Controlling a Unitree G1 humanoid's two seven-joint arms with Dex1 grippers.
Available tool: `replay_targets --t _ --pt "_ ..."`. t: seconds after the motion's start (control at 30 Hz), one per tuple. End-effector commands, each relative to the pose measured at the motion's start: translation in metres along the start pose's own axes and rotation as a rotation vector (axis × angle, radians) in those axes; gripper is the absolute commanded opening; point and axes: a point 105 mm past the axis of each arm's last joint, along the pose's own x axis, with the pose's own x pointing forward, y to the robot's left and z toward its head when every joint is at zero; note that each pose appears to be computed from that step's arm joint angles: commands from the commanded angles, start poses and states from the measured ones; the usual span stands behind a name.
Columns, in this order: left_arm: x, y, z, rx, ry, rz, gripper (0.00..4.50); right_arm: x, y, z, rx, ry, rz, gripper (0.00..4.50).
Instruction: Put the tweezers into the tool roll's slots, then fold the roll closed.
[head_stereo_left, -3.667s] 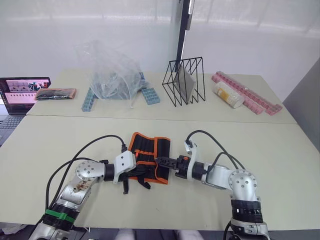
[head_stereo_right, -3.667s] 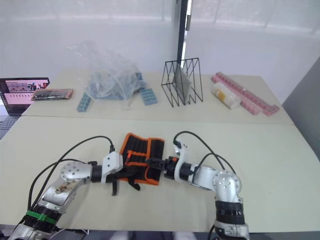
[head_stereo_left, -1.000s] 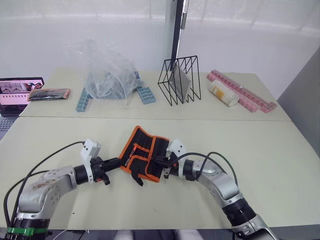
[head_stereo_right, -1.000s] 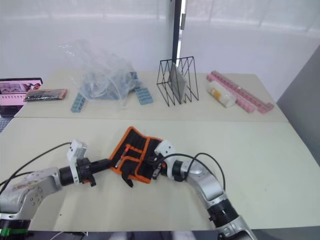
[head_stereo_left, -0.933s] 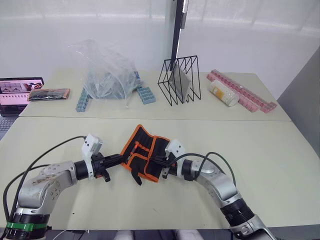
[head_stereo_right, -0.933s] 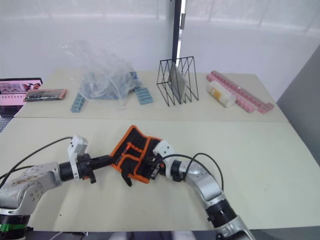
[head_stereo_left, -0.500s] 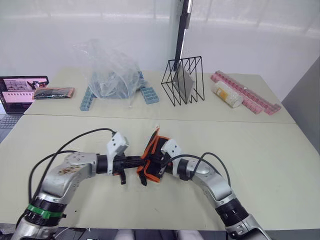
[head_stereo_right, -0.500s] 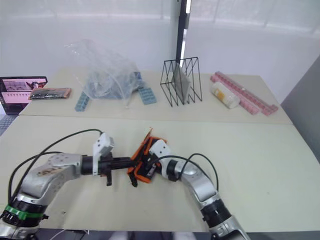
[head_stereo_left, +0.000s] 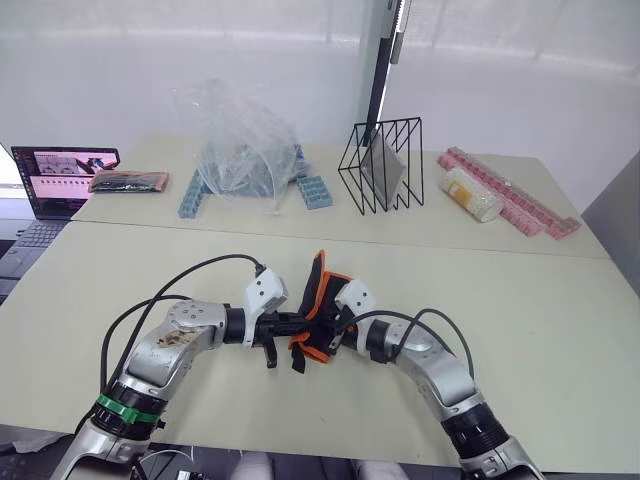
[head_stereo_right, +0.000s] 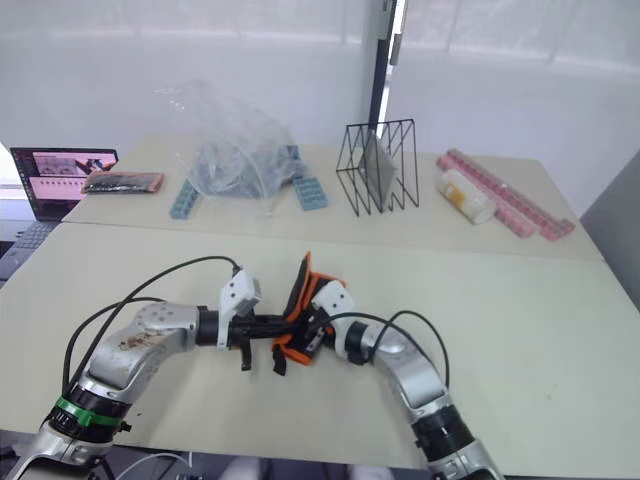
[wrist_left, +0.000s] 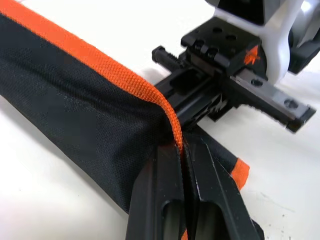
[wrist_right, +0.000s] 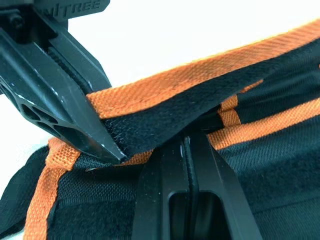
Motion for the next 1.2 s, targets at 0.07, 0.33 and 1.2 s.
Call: replay_targets --t 0.07,0.33,1.2 --pt "0.002 -0.008 -0.016 -0.029 0.042 -0.034 0.05 -0.012 -0.011 -0.007 0.032 0.025 -0.037 0.00" --pt "-0.003 -0.005 -0.017 -0.008 0.054 -0.015 0.05 -0.027 -0.026 -0.012 -0.021 0.068 -0.083 0.00" --pt "0.033 -0.010 -0.028 -0.024 0.236 -0.003 0.05 -0.032 -0.020 -0.019 -0.066 0.108 -0.063 0.00"
